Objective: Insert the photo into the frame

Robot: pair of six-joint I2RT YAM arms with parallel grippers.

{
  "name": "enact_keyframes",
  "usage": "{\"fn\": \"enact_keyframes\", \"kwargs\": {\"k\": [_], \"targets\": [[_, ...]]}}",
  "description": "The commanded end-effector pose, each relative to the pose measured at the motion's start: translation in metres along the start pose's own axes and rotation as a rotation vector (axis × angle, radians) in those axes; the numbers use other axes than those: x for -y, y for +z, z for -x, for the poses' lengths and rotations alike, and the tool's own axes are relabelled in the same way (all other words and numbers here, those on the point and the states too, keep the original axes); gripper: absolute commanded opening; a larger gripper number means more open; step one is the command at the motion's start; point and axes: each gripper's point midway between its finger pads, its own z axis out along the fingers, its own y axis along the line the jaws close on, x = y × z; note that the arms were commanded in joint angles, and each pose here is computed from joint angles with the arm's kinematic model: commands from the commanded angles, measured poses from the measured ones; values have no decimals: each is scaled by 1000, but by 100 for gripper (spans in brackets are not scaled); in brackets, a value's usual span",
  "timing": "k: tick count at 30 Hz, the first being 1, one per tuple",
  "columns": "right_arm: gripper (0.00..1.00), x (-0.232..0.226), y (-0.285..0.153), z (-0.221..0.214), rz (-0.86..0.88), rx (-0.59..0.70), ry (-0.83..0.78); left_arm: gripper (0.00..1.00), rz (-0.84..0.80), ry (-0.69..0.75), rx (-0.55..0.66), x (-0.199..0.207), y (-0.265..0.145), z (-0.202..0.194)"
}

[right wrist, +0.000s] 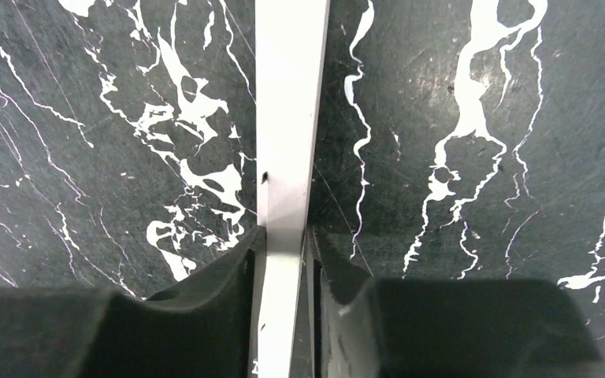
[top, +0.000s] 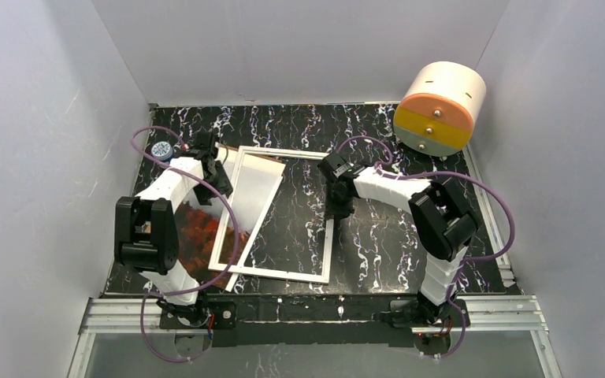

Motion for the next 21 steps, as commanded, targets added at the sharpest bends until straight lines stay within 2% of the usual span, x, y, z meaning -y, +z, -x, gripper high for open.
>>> {"fn": "enact_keyframes", "kwargs": {"k": [1, 4, 7, 18, 21], "targets": [[29, 29, 7, 6, -143, 28, -14, 50, 33, -102, 28, -25, 7, 6], [22, 44, 3, 15, -171, 53, 15, 50, 27, -151, 16, -31, 17, 5], [20, 64, -1, 28, -163, 80, 35, 49, 25, -176, -3, -35, 26, 6], [25, 114, -8, 36, -99, 68, -130, 47, 60, -203, -68, -50, 54, 9], [27, 127, -11, 39, -128, 68, -147, 47, 69, -205, -72, -52, 57, 13]]}}
